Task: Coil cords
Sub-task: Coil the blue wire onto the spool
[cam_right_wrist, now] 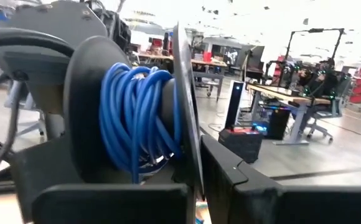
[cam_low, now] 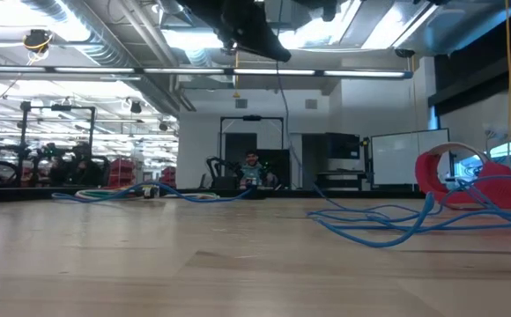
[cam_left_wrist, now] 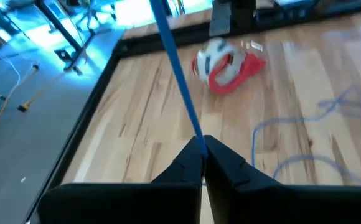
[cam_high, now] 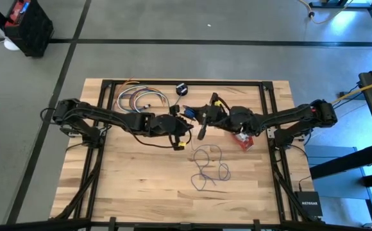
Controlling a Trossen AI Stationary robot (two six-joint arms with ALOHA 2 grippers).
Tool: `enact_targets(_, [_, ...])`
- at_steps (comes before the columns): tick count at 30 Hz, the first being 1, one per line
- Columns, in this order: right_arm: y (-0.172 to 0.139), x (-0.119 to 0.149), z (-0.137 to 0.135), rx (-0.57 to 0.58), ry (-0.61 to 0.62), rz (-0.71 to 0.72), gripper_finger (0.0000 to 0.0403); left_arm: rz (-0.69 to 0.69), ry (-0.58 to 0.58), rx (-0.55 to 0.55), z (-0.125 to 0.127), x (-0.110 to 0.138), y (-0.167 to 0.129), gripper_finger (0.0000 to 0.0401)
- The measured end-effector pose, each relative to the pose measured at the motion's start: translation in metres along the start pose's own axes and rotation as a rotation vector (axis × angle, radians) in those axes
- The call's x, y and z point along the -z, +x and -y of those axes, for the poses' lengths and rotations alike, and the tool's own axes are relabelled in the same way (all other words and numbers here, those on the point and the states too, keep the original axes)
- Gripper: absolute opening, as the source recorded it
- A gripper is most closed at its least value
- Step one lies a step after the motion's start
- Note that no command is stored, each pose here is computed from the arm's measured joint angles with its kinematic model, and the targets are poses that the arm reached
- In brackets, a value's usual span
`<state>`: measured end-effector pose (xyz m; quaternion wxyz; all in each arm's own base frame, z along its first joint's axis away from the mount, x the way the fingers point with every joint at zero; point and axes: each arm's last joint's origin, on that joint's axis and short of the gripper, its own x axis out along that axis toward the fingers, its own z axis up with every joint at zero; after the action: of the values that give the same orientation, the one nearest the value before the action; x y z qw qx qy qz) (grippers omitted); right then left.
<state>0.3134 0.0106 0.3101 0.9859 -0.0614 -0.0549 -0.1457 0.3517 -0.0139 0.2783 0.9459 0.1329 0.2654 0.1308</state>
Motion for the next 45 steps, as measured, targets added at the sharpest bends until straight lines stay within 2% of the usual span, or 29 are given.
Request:
enact_targets(3, [-0.004, 0.000, 0.001, 0.005, -0.029, -0.050, 0.0019, -0.055, -0.003, 0.007, -0.002, 0.004, -0.006, 0.0000])
enact_targets(11, [-0.012, 0.002, 0.000, -0.031, -0.200, -0.147, 0.0019, -0.157, -0.003, 0.014, -0.004, 0.014, -0.009, 0.0000])
enact_targets(18, [-0.016, 0.006, -0.006, -0.070, -0.273, -0.200, 0.0019, -0.223, -0.068, 0.013, -0.003, 0.020, -0.011, 0.0000])
enact_targets(27, [-0.016, 0.006, -0.005, -0.063, -0.301, -0.199, 0.0019, -0.206, -0.127, 0.004, -0.004, 0.019, -0.009, 0.0000])
enact_targets(34, [-0.016, 0.003, -0.005, -0.069, -0.341, -0.177, 0.0019, -0.193, -0.138, 0.003, -0.003, 0.018, -0.009, 0.0000])
enact_targets(45, [-0.014, 0.000, -0.005, -0.068, -0.328, -0.133, 0.0019, -0.140, -0.119, 0.014, 0.001, 0.012, -0.011, 0.0000])
